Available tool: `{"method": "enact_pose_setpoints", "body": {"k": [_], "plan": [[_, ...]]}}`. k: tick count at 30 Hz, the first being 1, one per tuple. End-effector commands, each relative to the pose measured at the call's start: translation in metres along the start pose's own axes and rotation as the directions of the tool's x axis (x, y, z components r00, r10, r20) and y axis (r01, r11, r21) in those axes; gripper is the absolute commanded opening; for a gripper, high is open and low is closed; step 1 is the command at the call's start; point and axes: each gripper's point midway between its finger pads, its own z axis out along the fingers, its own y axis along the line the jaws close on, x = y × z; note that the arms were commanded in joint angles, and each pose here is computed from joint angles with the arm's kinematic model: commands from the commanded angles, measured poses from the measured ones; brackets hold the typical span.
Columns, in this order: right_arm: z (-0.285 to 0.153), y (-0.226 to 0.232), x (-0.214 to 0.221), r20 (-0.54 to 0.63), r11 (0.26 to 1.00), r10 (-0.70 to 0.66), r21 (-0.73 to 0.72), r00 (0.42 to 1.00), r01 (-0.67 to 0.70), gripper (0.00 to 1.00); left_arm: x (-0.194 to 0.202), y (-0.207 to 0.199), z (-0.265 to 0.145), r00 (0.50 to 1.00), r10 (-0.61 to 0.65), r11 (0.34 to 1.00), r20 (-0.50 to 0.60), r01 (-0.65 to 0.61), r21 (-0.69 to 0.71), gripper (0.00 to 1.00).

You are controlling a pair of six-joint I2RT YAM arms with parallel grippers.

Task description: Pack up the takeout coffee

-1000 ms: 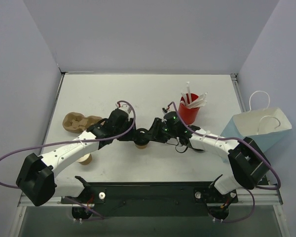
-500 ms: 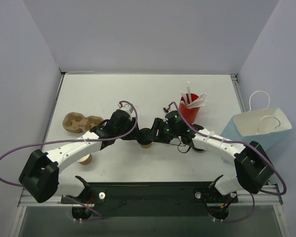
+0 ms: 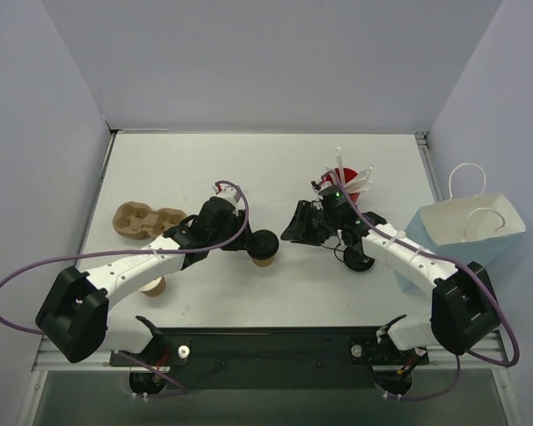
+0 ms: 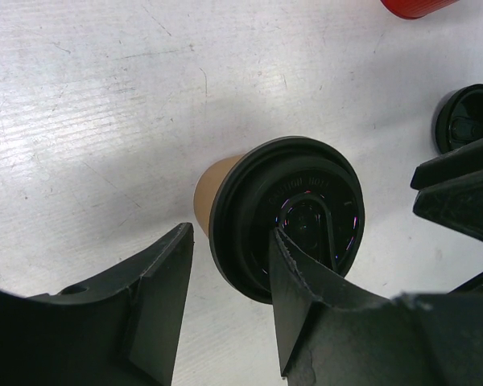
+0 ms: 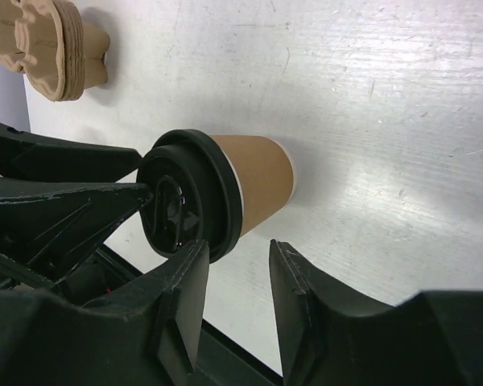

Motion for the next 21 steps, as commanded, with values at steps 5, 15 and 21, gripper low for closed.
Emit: {"method": "enact_pose_setpoints", "body": {"k": [5,15,21], "plan": [[0.007,0.011,-0.014,-0.045,0.997,-0.035,-0.076,0.998,0.031,0.32,0.034,0.027,0.007,0.994,0.036,0.996,-0.102,-0.045,-0.083,0.51],[0.025,0.009,-0.003,-0.091,0.993,-0.004,-0.117,0.996,-0.006,0.27,0.035,0.027,0.008,0.994,0.035,0.995,-0.1,-0.044,-0.085,0.52],[0.031,-0.003,0.007,-0.108,0.995,0.014,-0.094,0.994,-0.025,0.24,0.036,0.028,0.009,0.994,0.035,0.995,-0.102,-0.044,-0.087,0.52]]}}
